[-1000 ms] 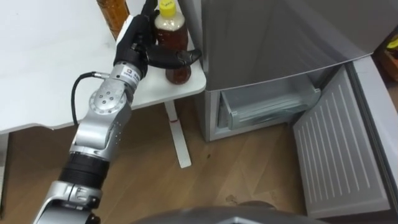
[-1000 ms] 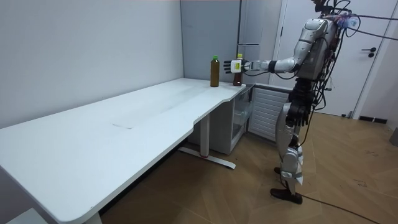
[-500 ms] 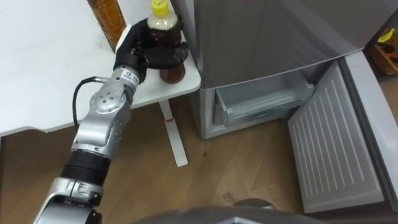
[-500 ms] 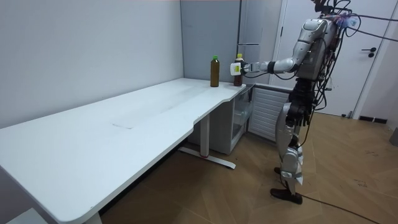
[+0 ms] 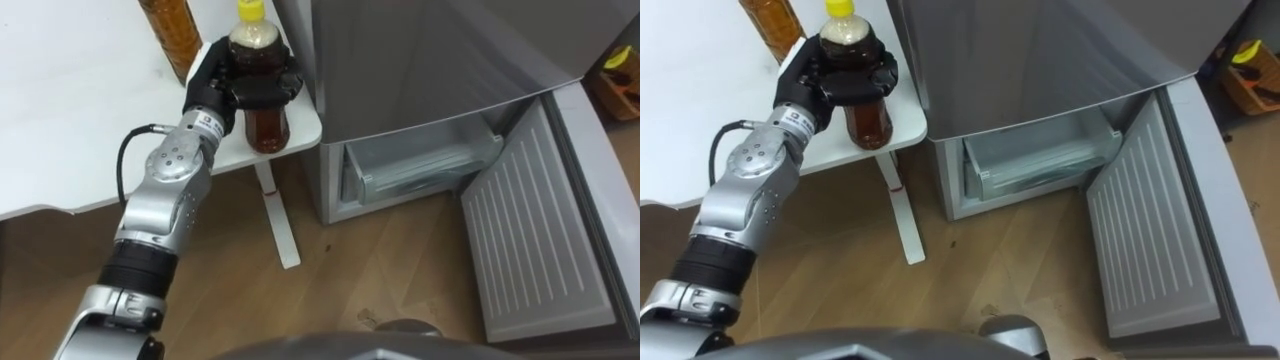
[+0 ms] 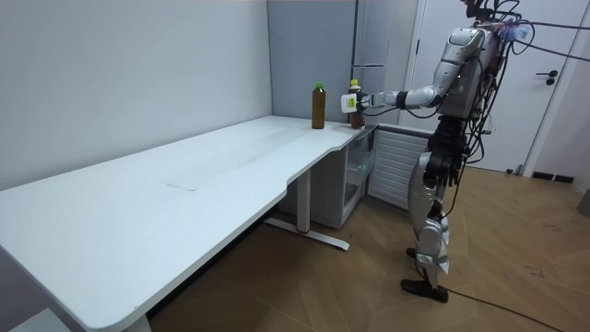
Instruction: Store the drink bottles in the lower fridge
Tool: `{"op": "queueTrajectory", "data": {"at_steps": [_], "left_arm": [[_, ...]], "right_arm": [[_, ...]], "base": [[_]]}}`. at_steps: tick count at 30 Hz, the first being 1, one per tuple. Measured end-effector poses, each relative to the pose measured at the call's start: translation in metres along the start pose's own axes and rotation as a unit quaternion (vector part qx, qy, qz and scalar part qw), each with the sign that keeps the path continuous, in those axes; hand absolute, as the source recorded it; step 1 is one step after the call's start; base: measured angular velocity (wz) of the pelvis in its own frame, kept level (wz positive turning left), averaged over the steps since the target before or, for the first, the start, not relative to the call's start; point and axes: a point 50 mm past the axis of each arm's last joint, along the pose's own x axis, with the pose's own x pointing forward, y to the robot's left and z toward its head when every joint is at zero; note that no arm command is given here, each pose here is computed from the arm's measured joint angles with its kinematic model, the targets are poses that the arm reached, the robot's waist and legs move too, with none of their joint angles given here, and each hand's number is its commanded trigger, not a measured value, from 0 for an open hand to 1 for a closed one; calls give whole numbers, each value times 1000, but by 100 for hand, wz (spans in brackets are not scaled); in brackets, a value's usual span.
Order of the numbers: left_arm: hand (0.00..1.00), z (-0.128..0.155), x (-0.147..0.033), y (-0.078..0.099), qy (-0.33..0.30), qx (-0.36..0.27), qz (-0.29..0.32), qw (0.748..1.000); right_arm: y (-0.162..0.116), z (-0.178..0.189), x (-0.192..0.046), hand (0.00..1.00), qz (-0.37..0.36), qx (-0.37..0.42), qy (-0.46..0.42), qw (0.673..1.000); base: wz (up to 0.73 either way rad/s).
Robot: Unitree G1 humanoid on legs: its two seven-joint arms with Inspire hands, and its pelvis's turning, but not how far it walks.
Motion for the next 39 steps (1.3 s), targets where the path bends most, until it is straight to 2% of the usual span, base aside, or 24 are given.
{"op": "queueTrajectory", "data": {"at_steps": [7, 13, 18, 21, 25, 29, 32, 39], "left_arm": [[100, 1, 0, 0, -1, -12, 5, 1000], [100, 3, 0, -2, -7, -47, 10, 999], [100, 26, -1, -11, -56, -55, 0, 997], [100, 43, -4, -21, -93, -63, -18, 993], [100, 52, -6, -31, -114, -88, -36, 989], [100, 55, -10, -40, -122, -101, -61, 985], [100, 55, -14, -41, -127, -104, -67, 984], [100, 28, -26, -37, -88, -111, -65, 988]], "right_arm": [[-2, 4, 0, 0, -4, 6, -9, 1000], [-13, 29, -4, 0, -31, 36, -53, 997], [-17, 34, -6, 0, -43, 50, -65, 996], [-31, 42, -10, 0, -73, 35, -87, 993], [-42, 100, -34, 0, -101, 80, -240, 962], [-17, 142, -52, 0, -41, 130, -345, 929], [1, 155, -61, 0, 4, 110, -382, 918], [11, 173, -81, 0, 49, 90, -442, 891]], "base": [[0], [2], [-1], [1], [0], [19], [9], [14]]}}
